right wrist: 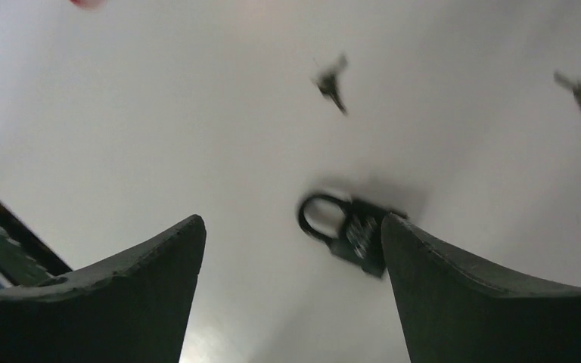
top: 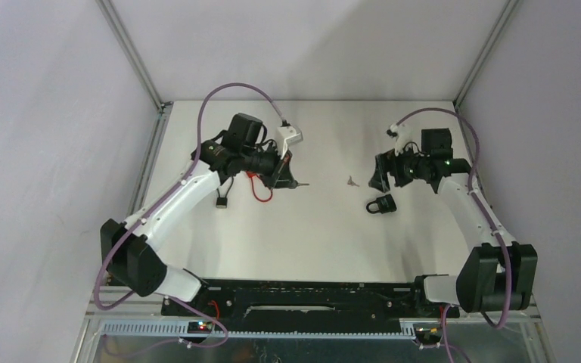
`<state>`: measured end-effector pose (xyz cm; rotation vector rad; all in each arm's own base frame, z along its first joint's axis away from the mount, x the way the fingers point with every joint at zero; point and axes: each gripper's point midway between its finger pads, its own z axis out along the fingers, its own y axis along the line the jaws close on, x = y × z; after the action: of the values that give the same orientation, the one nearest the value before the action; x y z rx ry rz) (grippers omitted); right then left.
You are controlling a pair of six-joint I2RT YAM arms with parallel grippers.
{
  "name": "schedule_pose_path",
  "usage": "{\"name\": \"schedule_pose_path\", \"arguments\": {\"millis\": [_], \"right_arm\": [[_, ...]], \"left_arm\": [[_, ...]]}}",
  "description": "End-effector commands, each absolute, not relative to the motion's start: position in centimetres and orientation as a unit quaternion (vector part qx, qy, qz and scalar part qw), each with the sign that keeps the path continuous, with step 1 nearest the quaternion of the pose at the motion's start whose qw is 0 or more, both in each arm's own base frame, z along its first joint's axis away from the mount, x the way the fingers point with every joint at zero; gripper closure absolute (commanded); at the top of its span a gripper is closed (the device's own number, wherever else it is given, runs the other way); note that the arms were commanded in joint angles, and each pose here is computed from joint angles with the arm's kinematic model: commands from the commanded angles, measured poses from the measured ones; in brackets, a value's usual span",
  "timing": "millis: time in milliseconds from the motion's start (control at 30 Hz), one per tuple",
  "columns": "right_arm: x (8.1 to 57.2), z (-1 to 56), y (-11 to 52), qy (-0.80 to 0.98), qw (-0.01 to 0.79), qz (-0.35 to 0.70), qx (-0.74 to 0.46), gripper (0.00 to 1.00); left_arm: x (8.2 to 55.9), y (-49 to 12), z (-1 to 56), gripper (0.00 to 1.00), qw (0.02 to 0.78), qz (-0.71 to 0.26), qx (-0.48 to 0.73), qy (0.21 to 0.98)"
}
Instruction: Unlock with the key
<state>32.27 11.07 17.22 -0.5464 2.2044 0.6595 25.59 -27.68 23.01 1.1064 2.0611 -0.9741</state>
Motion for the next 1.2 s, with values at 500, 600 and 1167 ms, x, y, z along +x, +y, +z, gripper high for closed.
{"name": "schedule_pose_path", "arguments": {"millis": [500,600,1167], "right_arm": [[29.6,4.3,5.4,0.945,0.133,0.108,-0.280,0.14],[30.1,4.2,6.5,0.940,0.130,0.123,-0.290,0.14],[28.9,3.6,15.4,0.874,0.081,0.152,-0.455,0.19]], "left_arm": [[23.9,-23.8,24.8,1.00,0.355,-0.281,0.464,0.761],[23.8,-23.8,24.9,1.00,0.357,-0.281,0.466,0.759],[23.4,-23.0,25.0,1.00,0.375,-0.265,0.468,0.755]]}}
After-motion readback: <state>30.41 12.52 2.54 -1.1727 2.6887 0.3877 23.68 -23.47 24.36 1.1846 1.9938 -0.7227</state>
